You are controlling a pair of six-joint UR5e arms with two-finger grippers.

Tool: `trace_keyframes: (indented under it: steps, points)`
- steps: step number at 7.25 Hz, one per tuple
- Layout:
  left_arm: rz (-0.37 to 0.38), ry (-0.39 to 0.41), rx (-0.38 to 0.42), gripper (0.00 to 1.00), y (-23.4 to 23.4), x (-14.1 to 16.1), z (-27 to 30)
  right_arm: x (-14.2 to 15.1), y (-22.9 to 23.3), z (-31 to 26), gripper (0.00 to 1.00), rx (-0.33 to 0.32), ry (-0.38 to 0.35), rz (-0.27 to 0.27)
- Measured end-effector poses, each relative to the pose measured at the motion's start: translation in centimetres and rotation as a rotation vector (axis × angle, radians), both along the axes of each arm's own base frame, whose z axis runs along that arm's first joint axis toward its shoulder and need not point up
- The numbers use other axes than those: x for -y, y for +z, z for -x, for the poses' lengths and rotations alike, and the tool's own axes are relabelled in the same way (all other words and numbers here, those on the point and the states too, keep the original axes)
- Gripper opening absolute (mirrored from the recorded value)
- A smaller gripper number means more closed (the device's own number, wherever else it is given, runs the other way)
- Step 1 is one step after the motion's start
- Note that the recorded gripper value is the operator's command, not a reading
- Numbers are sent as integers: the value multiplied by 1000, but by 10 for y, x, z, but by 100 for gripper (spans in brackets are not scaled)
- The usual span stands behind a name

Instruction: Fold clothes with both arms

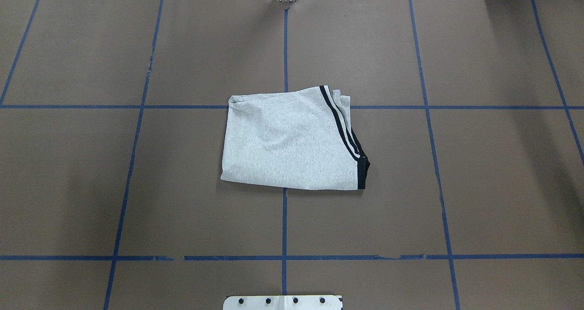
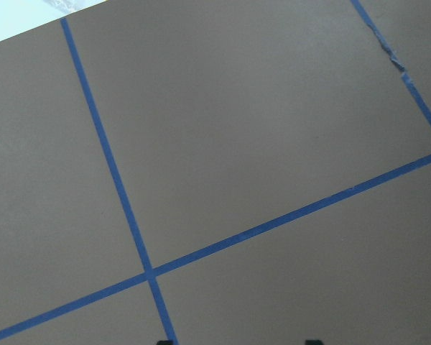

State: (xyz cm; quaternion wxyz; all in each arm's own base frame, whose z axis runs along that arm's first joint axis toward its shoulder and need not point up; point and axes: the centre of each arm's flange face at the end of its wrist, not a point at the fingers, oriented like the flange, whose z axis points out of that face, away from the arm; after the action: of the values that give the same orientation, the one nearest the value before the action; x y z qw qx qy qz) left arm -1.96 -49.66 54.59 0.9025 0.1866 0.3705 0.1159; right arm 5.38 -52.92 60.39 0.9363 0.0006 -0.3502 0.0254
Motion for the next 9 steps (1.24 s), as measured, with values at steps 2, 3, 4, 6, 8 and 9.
trace_keyframes:
  steps: [2,3,4,6,8,9]
  points:
    - [59,-2,7,79,12,-1,5,-20,-2,-3,100,0,-9,-1]
    - [77,-19,8,99,21,0,13,-24,-2,-2,100,3,-8,3]
    - [87,-44,4,99,26,1,26,-25,-1,0,100,6,-11,6]
    - [82,-63,-9,100,20,-1,37,-25,6,8,100,23,-25,25]
    - [52,-82,-13,100,-1,-20,41,-29,9,12,100,60,-33,30]
    - [58,-90,-16,100,-2,-28,41,-34,5,13,100,71,-35,18]
